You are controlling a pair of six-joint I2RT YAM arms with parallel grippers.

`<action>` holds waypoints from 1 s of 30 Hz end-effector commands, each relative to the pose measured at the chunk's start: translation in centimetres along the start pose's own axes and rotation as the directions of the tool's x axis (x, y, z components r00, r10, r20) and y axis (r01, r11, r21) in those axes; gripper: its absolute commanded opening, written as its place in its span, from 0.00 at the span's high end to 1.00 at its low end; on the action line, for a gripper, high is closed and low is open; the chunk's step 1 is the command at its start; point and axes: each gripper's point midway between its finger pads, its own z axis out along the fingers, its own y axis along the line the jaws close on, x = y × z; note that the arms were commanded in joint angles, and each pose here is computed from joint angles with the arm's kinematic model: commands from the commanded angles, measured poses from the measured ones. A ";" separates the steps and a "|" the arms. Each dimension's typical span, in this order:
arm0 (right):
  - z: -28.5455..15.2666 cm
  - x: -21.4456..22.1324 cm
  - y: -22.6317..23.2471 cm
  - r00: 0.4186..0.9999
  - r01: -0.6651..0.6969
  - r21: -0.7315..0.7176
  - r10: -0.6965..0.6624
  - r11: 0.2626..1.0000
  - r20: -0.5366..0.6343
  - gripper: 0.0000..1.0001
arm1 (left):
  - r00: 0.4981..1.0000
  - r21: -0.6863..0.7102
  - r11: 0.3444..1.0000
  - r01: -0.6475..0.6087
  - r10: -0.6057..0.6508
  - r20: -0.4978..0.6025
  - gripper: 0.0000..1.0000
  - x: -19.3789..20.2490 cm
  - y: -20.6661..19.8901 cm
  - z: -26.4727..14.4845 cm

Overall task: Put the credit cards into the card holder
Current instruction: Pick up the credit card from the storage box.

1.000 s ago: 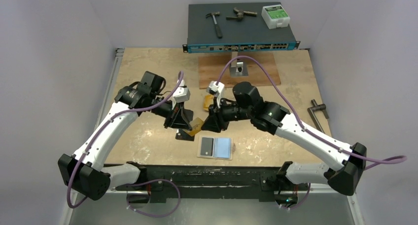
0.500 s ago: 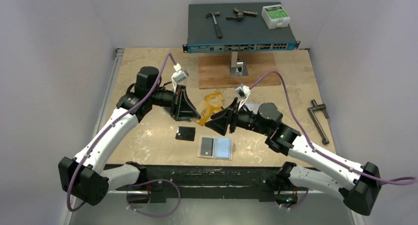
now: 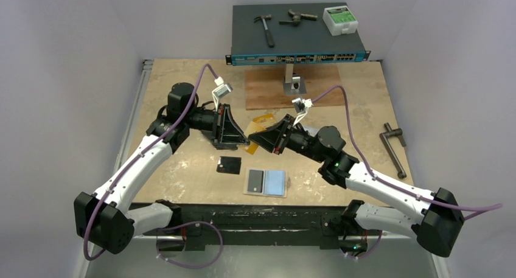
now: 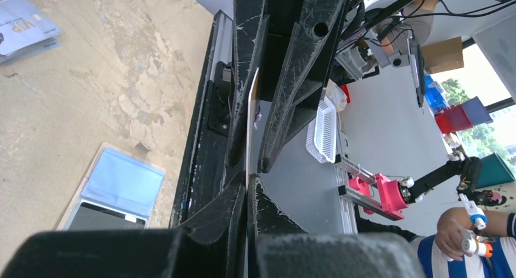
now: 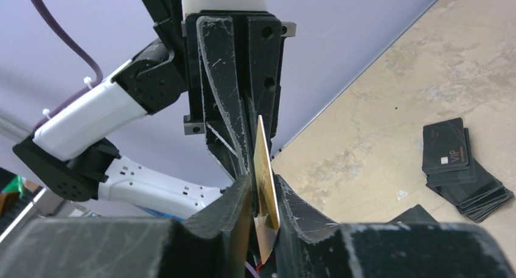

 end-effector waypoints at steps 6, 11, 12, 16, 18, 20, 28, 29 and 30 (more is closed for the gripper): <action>-0.8 -1.3 0.1 0.994 -0.052 -0.002 0.052 0.999 0.093 0.73 | 0.999 0.030 0.999 0.023 -0.024 0.037 1.00 -0.9 -0.6 -0.1; -0.8 -1.5 0.1 0.991 -0.062 -0.004 0.062 0.998 0.116 0.71 | 0.998 0.038 0.999 0.012 -0.015 0.056 1.00 -1.5 -0.7 -0.1; -0.8 -1.7 0.2 0.990 -0.065 -0.006 0.065 0.998 0.122 0.73 | 0.998 0.037 0.999 0.015 -0.017 0.057 1.00 -1.5 -0.6 -0.1; -0.7 -1.8 0.2 0.989 -0.071 -0.010 0.072 0.997 0.129 0.91 | 0.998 0.025 1.000 0.013 -0.015 0.065 1.00 -1.5 -0.2 -0.1; -0.6 -1.9 0.2 0.988 -0.074 -0.013 0.075 0.997 0.134 1.00 | 0.998 0.020 1.000 0.015 -0.016 0.065 1.00 -1.4 0.0 -0.1; -0.7 -2.1 0.3 0.988 -0.072 -0.009 0.073 0.997 0.140 1.00 | 0.998 0.009 1.000 0.018 -0.019 0.062 1.00 -1.2 0.3 -0.1; -2.0 -0.6 -6.5 0.998 -0.051 0.298 0.062 0.953 -0.029 1.00 | 0.991 -0.441 0.896 -0.055 -0.005 -0.134 0.00 1.1 6.8 -3.0; -2.8 0.8 -8.6 0.992 -0.057 0.377 0.096 0.924 -0.087 1.00 | 0.981 -0.496 0.864 -0.086 -0.013 -0.192 0.00 1.9 7.9 -4.0; -3.1 1.4 -9.3 0.988 -0.047 0.403 0.102 0.914 -0.117 1.00 | 0.974 -0.532 0.835 -0.141 0.020 -0.226 0.00 2.1 8.8 -4.8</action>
